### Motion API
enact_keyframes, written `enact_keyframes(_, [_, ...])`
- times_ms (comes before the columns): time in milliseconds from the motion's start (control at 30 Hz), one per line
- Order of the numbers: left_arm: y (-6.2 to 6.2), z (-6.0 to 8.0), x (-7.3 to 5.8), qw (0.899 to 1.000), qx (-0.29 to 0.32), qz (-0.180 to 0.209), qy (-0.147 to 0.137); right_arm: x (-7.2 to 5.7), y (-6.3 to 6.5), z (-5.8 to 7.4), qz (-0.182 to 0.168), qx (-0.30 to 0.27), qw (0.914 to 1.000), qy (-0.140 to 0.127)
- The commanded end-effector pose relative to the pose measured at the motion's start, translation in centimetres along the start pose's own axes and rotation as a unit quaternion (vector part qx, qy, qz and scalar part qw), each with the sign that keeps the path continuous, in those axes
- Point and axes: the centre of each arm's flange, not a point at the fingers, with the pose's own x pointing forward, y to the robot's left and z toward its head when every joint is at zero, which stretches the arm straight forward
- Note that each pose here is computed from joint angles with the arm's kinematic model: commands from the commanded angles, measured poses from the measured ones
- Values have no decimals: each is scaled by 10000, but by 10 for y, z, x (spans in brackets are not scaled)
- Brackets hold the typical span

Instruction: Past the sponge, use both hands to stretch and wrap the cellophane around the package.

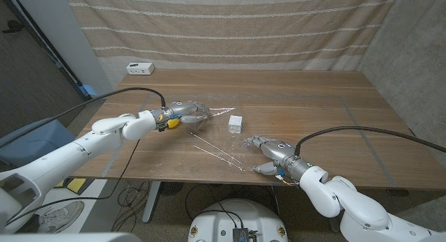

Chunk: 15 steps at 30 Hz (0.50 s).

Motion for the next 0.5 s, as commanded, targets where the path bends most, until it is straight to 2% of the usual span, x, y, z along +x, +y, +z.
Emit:
enact_keyframes(33, [0,-3,4,9998,-101,-114,-137,-1,14,12,-227,343,9991,-118])
enact_keyframes(133, [-1,-3,6,9995,-185,-163,-175,-2,20,14,-403,387,9984,-61])
enact_keyframes(300, [-1,-2,8,9992,-247,-207,-220,-1,28,18,-794,489,9956,-127])
enact_keyframes(433, [0,-1,9,9991,-249,-244,-232,5,32,21,-984,457,9933,-401])
enact_keyframes(500, [2,-1,9,9992,-229,-236,-232,9,33,22,-923,385,9937,-509])
